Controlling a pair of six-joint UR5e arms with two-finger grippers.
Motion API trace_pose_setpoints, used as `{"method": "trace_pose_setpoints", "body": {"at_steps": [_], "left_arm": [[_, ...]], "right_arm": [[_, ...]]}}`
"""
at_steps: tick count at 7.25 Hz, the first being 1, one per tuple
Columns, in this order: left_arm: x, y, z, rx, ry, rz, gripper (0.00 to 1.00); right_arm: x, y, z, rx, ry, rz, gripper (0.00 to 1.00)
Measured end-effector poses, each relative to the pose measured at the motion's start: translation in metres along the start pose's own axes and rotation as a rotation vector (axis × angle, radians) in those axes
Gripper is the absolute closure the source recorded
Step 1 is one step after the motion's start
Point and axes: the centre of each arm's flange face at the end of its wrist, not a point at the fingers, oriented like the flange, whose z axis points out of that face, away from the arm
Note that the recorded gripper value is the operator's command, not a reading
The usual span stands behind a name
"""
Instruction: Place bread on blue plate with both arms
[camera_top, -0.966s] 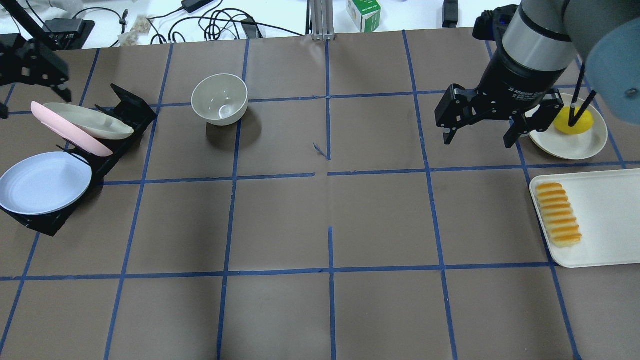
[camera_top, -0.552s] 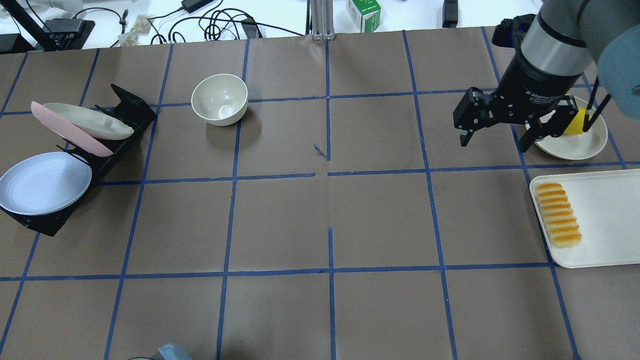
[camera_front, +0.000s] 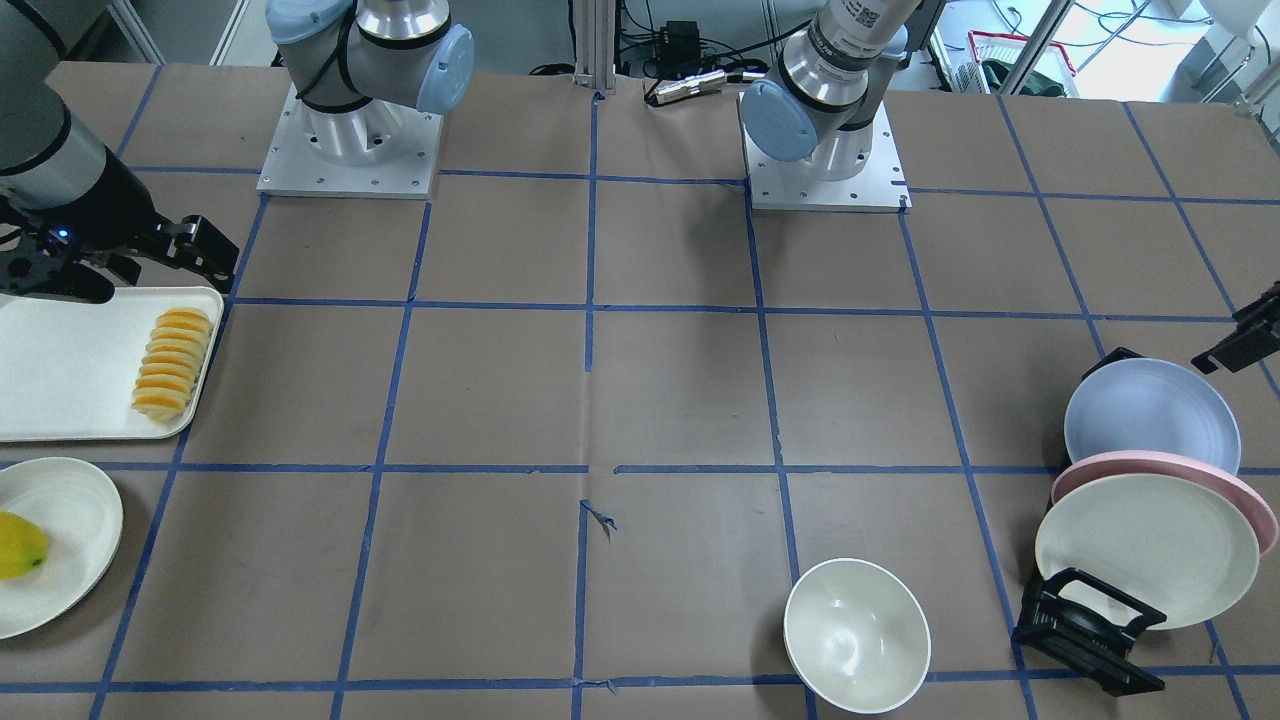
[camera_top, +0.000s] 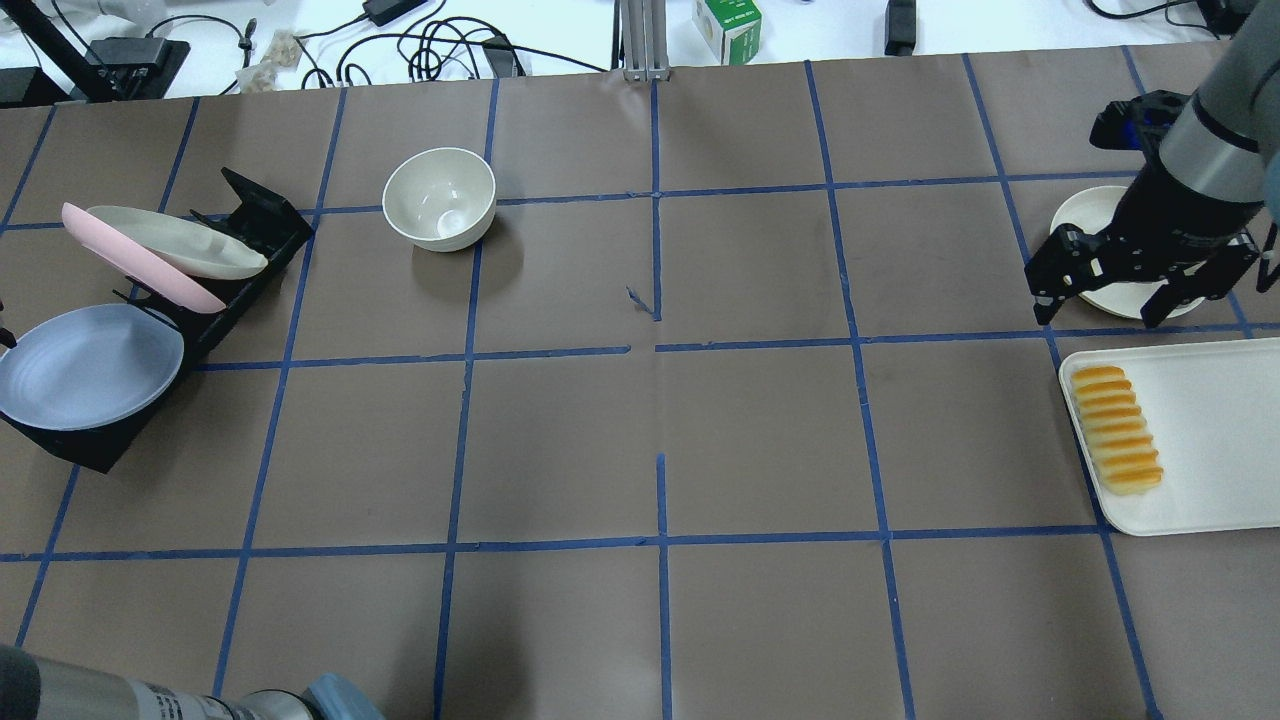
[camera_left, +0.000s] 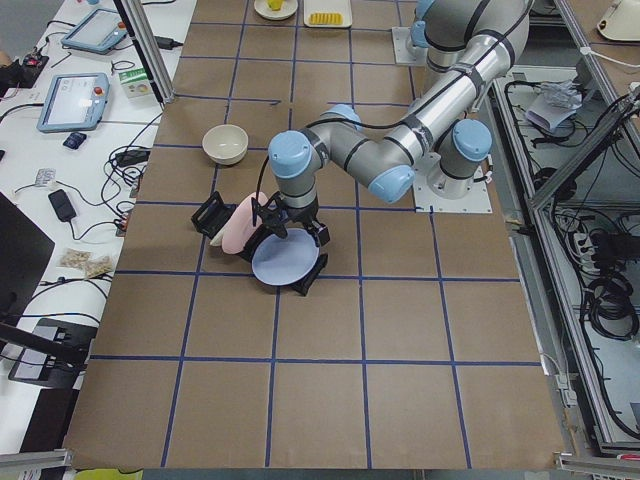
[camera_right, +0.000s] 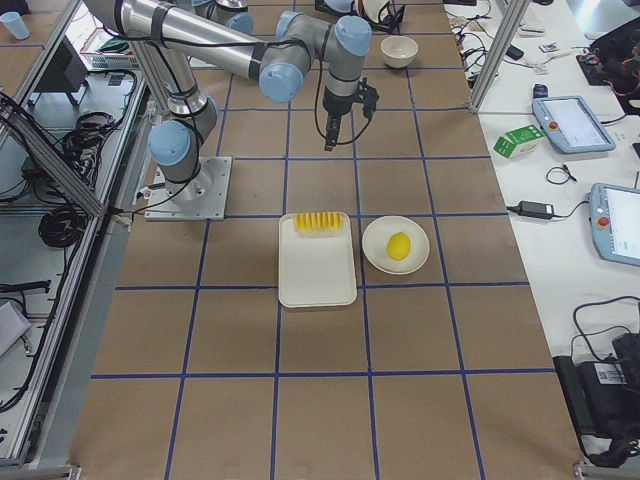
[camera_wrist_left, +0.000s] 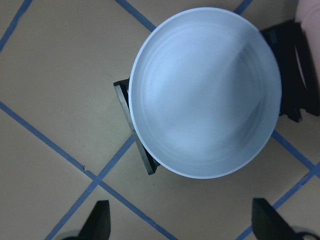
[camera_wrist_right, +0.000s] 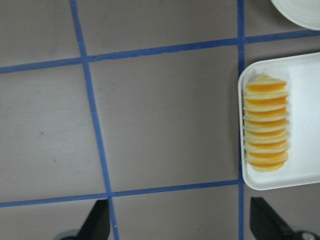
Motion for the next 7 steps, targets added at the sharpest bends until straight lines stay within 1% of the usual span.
{"method": "trace_pose_setpoints", "body": {"at_steps": [1, 2, 4, 5, 6, 7], "left_arm": [[-0.003, -0.011, 0.019, -0.003, -0.004, 0.018, 0.0], [-0.005, -0.018, 0.033, -0.011, -0.013, 0.032, 0.05], [-0.009, -0.027, 0.053, -0.03, -0.041, 0.044, 0.07], [-0.01, -0.031, 0.061, -0.037, -0.045, 0.046, 0.25], [-0.011, -0.034, 0.067, -0.045, -0.049, 0.046, 0.26], [-0.013, -0.034, 0.072, -0.055, -0.059, 0.047, 0.36]], "right_arm": [[0.009, -0.001, 0.017, -0.009, 0.004, -0.014, 0.0], [0.012, -0.003, 0.031, -0.019, 0.004, -0.024, 0.0], [0.03, -0.009, 0.052, -0.029, -0.004, -0.045, 0.0], [0.053, -0.011, 0.064, -0.031, -0.014, -0.049, 0.0], [0.076, -0.016, 0.082, -0.02, -0.018, -0.054, 0.0], [0.096, -0.021, 0.102, -0.002, -0.017, -0.058, 0.0]]}}
